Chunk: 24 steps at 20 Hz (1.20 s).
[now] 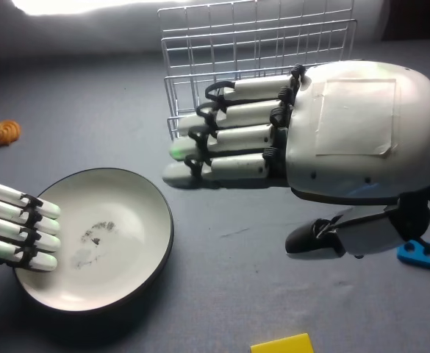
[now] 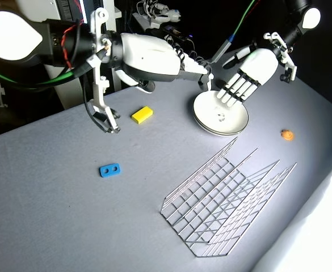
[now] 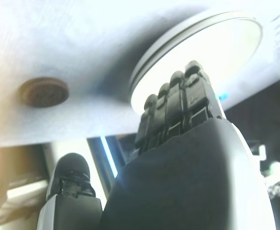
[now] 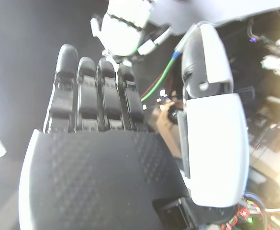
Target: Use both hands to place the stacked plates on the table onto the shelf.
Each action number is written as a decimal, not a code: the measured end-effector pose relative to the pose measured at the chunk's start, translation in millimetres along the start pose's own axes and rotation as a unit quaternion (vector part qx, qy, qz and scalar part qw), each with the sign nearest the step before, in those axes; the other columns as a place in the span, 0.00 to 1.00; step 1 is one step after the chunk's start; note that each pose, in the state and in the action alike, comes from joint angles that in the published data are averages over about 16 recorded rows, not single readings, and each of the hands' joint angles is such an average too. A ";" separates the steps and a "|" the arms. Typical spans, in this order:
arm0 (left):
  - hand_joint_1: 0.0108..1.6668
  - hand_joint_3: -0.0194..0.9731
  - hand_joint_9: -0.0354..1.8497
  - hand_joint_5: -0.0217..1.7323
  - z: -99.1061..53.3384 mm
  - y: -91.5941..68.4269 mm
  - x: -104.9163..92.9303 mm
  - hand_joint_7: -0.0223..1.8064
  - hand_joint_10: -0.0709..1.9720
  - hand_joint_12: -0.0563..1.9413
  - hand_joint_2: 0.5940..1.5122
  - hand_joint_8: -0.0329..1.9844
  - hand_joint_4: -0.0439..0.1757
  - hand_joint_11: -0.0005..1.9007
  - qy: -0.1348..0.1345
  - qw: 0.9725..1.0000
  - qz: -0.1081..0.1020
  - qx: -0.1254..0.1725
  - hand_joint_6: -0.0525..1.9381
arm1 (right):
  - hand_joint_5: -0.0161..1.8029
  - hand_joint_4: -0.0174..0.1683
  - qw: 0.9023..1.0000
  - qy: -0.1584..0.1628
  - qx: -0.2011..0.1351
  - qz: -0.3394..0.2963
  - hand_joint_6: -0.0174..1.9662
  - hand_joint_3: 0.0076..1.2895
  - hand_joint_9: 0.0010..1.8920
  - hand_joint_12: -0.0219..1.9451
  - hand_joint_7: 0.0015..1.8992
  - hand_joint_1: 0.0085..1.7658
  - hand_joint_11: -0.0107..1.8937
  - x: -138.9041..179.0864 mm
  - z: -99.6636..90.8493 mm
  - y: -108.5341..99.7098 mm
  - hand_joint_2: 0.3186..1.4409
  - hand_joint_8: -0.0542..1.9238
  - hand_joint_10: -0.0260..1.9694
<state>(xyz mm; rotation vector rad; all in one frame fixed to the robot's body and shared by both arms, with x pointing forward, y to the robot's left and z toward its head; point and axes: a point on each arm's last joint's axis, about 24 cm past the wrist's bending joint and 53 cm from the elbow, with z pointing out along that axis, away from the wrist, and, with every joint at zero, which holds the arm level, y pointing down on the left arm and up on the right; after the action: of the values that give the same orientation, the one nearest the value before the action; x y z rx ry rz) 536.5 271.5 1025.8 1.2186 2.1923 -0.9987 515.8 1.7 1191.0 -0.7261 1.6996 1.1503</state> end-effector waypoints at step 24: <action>0.00 0.04 0.02 0.01 44.2 -15.5 0.8 0.01 0.03 0.03 0.61 0.01 0.19 0.01 0.004 1.000 -0.011 0.029 0.02 | 0.07 0.10 0.998 0.031 0.006 -0.057 0.02 0.01 0.03 0.20 0.04 0.57 0.02 21.9 38.1 -1.9 0.67 0.03 0.02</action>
<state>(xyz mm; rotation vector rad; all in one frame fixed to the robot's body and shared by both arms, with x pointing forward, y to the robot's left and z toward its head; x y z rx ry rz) 524.1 232.7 1002.7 1.2277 2.2017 -1.0744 522.6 36.7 1165.2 -0.8489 1.6920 1.0480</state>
